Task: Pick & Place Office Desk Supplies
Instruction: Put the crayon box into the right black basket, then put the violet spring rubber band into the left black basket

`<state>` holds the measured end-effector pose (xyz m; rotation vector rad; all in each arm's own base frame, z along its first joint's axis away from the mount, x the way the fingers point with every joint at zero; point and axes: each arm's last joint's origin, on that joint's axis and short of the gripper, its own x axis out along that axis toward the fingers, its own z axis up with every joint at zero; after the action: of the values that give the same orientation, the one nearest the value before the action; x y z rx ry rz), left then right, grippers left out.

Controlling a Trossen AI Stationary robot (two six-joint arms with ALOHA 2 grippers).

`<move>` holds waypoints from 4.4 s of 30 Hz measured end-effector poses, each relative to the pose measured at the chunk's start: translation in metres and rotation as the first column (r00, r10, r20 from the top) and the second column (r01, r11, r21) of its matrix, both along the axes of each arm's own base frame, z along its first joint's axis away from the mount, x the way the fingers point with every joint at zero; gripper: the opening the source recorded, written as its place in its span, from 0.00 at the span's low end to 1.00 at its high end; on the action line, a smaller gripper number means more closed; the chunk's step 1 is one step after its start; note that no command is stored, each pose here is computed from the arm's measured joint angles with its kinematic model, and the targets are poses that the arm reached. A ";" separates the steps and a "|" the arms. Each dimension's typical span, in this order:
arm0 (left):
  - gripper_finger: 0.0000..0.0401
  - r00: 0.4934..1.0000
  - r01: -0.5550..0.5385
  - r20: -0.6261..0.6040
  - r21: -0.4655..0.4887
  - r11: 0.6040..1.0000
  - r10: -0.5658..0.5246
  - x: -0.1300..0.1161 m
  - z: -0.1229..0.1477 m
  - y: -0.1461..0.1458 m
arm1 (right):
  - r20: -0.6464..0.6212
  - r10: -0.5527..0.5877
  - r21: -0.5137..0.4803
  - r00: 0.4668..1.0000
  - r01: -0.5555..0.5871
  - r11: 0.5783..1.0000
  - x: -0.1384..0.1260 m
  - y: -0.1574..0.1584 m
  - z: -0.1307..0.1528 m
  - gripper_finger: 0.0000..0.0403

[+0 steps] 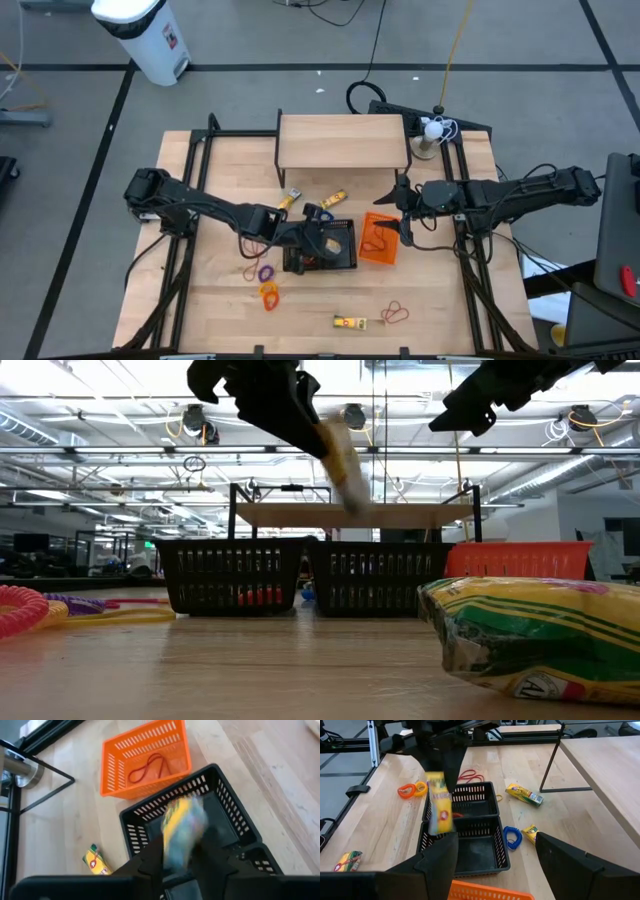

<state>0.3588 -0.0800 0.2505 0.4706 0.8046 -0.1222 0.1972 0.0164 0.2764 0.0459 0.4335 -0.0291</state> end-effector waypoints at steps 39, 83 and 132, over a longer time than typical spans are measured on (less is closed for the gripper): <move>0.39 0.885 -0.451 0.307 0.383 0.806 0.350 -0.016 0.058 0.033 | 0.165 -0.135 -0.312 0.977 0.182 0.933 0.005 -0.009 0.006 0.63; 0.39 0.928 -0.358 -0.264 -0.443 0.822 0.262 -0.052 0.040 -0.006 | 0.200 0.144 0.030 0.969 -0.153 0.988 0.006 0.064 -0.033 0.63; 0.39 0.545 -0.730 -0.657 -0.067 0.680 0.521 -0.087 -0.056 -0.084 | -0.002 -0.030 -0.110 1.000 0.029 0.993 0.031 0.019 -0.033 0.63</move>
<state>0.2722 -0.1639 0.1942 -0.2531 1.5156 0.3041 0.2278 0.0350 0.2431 -0.0564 0.4339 -0.0819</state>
